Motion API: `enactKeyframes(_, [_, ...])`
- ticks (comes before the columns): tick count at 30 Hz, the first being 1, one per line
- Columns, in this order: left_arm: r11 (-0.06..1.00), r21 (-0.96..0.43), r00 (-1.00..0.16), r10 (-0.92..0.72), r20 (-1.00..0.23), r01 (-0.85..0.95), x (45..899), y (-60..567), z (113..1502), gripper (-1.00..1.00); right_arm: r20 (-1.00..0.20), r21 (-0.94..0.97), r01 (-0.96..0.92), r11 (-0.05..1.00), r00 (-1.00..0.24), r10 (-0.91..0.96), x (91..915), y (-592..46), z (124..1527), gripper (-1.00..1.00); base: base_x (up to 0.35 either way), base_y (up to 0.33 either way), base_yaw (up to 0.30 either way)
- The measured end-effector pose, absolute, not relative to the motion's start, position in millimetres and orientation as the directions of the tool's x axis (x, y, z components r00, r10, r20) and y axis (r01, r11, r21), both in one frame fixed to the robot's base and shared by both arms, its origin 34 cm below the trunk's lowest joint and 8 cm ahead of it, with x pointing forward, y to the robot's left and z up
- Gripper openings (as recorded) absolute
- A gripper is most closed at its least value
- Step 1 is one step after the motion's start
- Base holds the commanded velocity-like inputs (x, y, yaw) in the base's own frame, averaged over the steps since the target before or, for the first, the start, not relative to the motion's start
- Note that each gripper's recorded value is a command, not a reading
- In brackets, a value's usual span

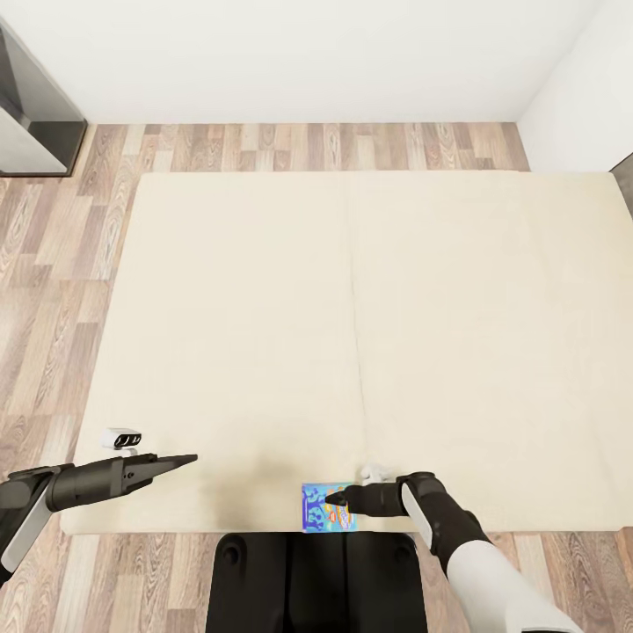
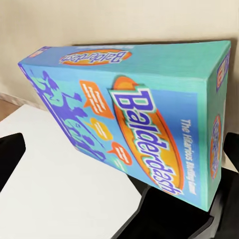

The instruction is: Put all the toys in the child's room - the three board games (two on the bed and one on the table), the two jigsaw puzzles on the table, and the tennis ball on the table - inside the toy box on the table in the child's room.

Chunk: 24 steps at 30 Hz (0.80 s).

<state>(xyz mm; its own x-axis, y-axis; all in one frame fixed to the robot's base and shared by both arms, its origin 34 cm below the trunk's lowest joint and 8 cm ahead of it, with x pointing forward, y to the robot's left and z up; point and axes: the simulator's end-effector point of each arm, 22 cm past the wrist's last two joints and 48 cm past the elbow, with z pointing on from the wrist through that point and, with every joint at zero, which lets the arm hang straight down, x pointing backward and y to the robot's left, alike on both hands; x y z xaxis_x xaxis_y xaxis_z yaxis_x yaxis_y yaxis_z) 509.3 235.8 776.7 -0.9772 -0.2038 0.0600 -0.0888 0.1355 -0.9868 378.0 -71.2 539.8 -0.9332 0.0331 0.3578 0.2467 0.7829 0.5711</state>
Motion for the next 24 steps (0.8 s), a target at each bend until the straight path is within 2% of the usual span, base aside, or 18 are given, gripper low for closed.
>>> enactKeyframes(24, [0.135, -0.987, -0.977, -0.204, 0.06, -0.089, 509.2, 235.7, 776.7, 1.0, 0.346, 0.577, 0.243, 0.78, -0.937, 0.036, 380.7, -66.8, 540.0, 1.0, 0.0, 0.0, 0.0])
